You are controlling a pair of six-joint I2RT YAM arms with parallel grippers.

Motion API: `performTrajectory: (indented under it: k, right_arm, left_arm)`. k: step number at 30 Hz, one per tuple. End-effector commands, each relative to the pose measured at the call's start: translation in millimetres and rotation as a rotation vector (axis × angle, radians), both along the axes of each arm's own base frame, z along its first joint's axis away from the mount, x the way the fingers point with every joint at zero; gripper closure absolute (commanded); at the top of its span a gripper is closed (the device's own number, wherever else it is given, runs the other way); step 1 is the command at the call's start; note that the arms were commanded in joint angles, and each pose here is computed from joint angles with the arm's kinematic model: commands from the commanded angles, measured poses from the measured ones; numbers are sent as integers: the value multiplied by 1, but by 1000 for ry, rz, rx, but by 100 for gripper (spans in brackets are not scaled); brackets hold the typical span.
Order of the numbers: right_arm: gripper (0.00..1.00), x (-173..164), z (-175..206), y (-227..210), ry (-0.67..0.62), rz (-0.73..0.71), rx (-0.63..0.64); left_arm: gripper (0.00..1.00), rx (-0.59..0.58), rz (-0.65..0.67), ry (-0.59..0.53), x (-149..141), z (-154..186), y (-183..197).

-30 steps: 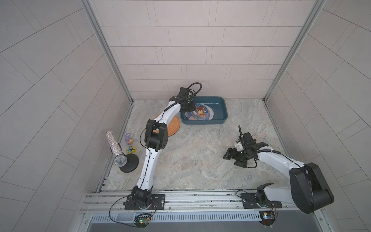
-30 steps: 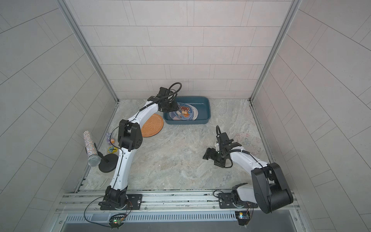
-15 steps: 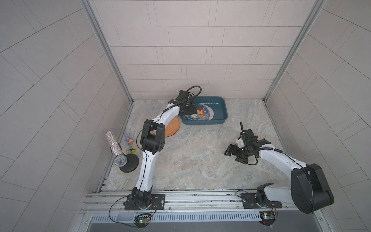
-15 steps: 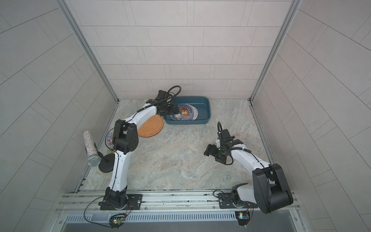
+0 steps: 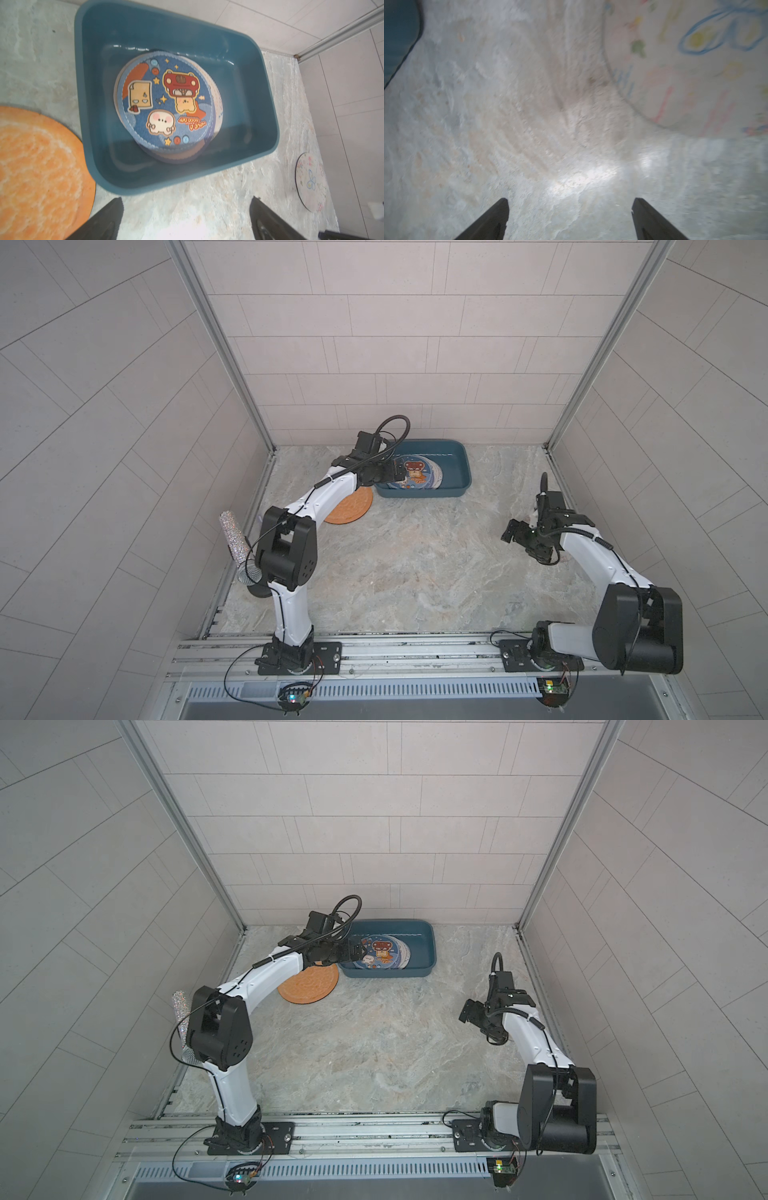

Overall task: Put the coasters into the storage box
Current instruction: Place the coaster in the storage box, then move the coaster to the center of the board.

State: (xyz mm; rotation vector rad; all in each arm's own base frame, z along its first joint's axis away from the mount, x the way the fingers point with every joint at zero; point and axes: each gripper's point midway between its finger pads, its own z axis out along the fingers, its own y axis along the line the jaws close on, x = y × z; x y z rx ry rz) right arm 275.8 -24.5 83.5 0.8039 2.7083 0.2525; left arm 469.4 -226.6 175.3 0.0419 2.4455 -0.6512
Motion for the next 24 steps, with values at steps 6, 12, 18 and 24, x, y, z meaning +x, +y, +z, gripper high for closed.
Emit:
performTrajectory:
  k: [6,12,18,24]
  right_arm:
    - [0,-5,9,-88,74,-188,-236]
    - [0,9,-2,-129,140,-267,-267]
    - [0,25,-13,-159,145,-327,-261]
    - [0,30,-35,-179,179,-349,-195]
  left_arm:
    - [0,-75,-12,7,-31,11,-1]
    - [0,-94,-25,32,-47,9,-3]
    - [0,-100,-36,30,-54,13,-2]
    - [0,-95,-36,36,-59,11,0]
